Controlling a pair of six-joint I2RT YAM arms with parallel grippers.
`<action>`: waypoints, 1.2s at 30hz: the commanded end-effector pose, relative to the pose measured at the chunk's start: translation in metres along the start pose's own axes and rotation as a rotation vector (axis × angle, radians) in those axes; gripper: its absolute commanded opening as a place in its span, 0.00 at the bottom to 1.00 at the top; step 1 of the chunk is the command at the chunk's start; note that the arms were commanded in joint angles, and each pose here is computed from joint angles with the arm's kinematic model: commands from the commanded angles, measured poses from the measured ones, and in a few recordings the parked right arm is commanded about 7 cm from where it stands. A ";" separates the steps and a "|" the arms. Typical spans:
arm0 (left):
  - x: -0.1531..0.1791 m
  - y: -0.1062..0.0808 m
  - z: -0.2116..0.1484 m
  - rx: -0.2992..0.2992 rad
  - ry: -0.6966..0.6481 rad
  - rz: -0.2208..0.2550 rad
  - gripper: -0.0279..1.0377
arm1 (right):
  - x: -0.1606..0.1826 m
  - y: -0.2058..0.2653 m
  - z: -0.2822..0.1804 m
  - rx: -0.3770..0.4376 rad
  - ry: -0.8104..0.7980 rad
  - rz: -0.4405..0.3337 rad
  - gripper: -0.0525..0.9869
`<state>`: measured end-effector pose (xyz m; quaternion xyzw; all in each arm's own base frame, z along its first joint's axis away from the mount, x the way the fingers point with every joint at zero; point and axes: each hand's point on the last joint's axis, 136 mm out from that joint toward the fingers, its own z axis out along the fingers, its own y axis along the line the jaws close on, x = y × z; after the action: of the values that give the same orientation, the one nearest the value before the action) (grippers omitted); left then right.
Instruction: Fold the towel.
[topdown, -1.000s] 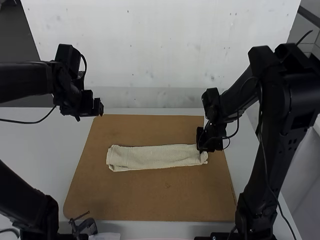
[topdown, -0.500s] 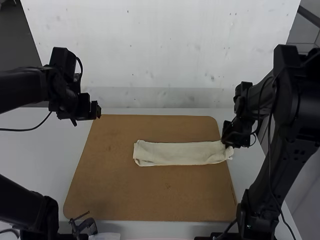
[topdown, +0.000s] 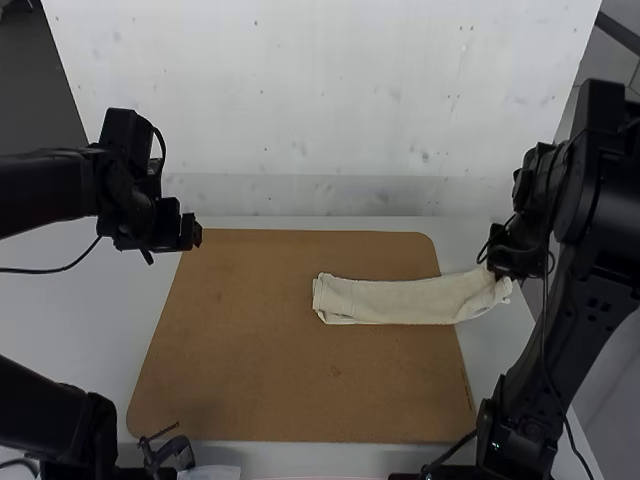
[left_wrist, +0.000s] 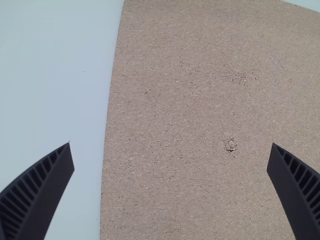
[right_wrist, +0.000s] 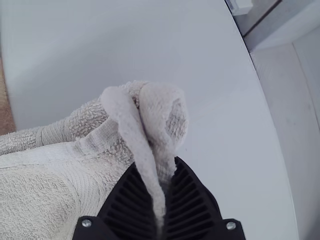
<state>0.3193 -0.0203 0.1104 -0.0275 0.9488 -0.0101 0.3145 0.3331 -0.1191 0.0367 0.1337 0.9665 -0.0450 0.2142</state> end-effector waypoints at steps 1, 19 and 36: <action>-0.002 -0.001 -0.003 0.013 -0.020 0.006 0.96 | -0.015 0.030 -0.022 -0.026 -0.057 -0.053 0.07; 0.002 0.006 -0.004 0.011 -0.038 -0.014 0.96 | 0.069 0.273 -0.050 -0.156 -0.034 -0.371 0.07; 0.003 0.005 0.000 0.013 -0.036 -0.011 0.96 | 0.077 0.333 -0.044 -0.135 -0.065 -0.463 0.07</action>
<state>0.3134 -0.0143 0.1074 -0.0375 0.9440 -0.0152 0.3273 0.3353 0.2094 0.0274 -0.1041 0.9691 -0.0312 0.2214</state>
